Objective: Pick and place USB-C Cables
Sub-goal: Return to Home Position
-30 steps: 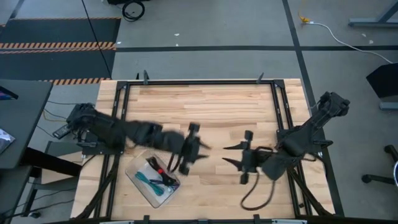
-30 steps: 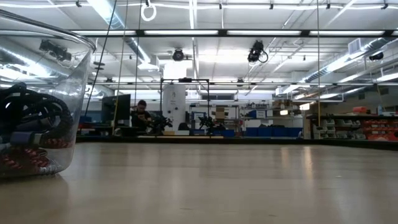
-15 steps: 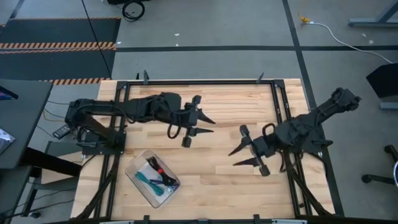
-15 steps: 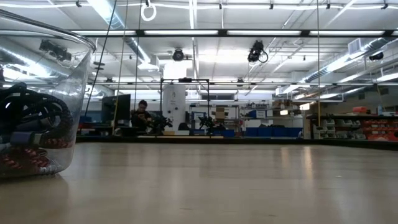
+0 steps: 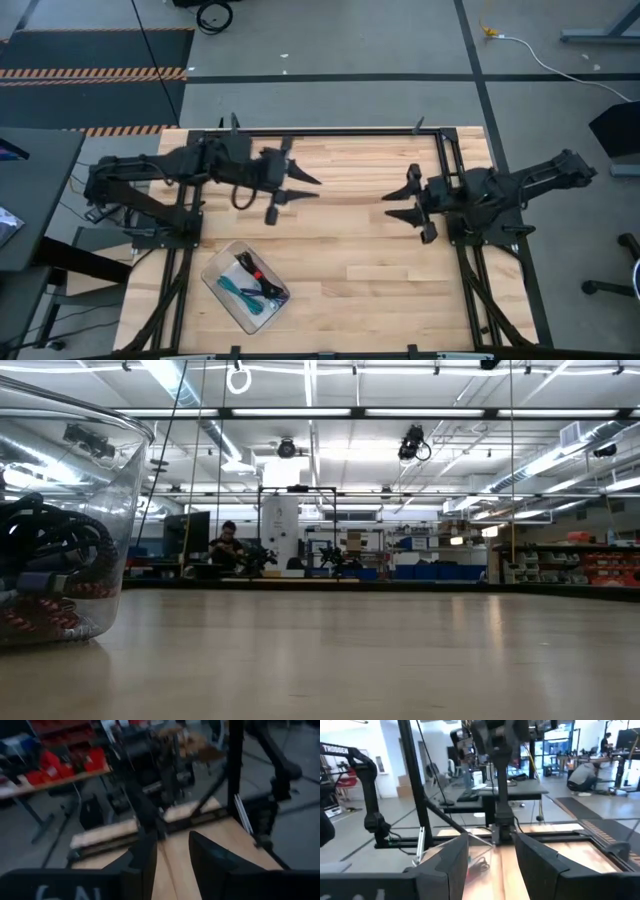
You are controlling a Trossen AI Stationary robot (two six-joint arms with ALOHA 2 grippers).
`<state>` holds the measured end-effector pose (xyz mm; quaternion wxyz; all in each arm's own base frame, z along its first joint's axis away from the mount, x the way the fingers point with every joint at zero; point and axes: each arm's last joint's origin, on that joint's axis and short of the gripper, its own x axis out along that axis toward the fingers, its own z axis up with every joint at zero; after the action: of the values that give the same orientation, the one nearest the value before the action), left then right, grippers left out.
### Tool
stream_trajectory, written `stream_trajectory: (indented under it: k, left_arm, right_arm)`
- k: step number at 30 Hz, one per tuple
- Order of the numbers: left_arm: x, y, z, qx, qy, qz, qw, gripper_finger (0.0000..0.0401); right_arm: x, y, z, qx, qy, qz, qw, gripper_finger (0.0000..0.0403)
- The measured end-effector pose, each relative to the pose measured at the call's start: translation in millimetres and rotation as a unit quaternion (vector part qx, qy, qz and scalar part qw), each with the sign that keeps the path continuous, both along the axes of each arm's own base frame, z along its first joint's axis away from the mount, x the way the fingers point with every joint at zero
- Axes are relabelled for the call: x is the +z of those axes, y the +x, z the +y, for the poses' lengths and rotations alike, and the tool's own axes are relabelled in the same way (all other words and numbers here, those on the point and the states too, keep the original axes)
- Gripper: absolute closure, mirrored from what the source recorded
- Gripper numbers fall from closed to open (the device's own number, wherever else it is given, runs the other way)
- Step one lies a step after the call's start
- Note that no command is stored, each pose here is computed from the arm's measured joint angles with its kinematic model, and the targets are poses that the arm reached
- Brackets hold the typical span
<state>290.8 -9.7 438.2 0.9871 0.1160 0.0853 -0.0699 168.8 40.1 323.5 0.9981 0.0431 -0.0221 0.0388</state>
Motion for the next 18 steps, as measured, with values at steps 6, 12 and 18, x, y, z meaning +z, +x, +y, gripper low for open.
stream_trajectory:
  k: [6,12,18]
  left_arm:
    - [13,-29,4,0.005,-0.014,-0.029,0.999,0.0317]
    - [-32,-49,10,0.02,-0.056,-0.107,0.992,0.0347]
    - [-89,-89,21,0.043,-0.11,-0.182,0.976,0.036]
  right_arm:
    - [-8,-16,-5,-0.054,0.007,0.06,0.997,0.0233]
    - [-17,-16,-3,-0.082,0.005,0.101,0.991,0.0233]
    - [-23,-8,3,-0.074,0.001,0.118,0.99,0.0233]
